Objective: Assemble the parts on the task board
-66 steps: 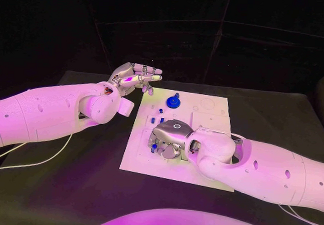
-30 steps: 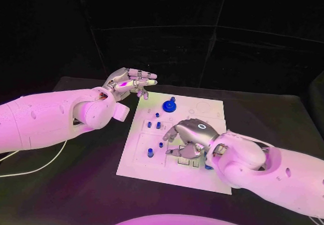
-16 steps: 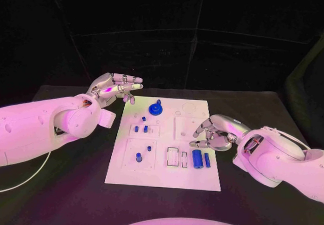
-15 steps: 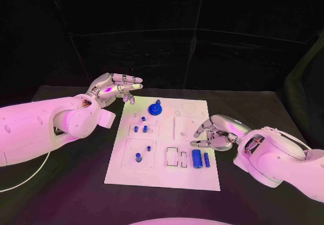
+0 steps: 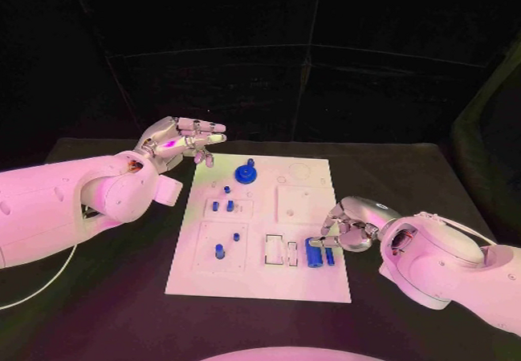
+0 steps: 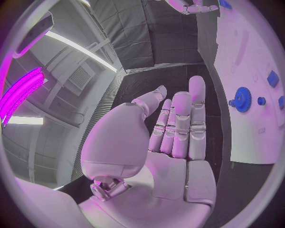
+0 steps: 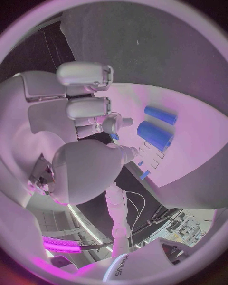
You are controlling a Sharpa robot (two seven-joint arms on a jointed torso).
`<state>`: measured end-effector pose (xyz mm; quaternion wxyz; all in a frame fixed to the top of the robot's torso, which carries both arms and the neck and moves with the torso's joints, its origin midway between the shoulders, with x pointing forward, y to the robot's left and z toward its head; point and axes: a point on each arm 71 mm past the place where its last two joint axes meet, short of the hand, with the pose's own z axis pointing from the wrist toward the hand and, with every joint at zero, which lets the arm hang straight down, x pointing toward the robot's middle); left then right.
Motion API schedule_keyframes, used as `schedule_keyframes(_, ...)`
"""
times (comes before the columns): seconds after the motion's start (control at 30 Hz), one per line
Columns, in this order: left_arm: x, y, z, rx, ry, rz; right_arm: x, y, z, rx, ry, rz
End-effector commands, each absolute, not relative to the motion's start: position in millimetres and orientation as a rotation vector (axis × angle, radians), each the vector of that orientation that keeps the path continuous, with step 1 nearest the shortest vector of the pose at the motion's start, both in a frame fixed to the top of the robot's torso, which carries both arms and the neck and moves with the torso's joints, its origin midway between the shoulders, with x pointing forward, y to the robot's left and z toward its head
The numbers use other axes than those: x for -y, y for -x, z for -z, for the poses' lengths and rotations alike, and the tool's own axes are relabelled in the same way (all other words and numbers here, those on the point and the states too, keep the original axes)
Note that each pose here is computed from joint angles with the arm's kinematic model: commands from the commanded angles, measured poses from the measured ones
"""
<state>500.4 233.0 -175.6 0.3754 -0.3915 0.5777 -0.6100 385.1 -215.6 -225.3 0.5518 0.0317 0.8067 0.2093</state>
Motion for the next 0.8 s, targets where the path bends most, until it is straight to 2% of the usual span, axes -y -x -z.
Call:
schedule_keyframes(0.03, -232.2, -499.9, 174.2, -1.476, 0.998, 1.579, 214.6, -384.7, 227.0, -1.915, -0.004, -0.41)
schedule_keyframes(0.8, -233.4, -499.3, 175.3, -1.485, 1.001, 1.579, 191.7, -378.3, 256.4, -1.993, 0.099, -0.377)
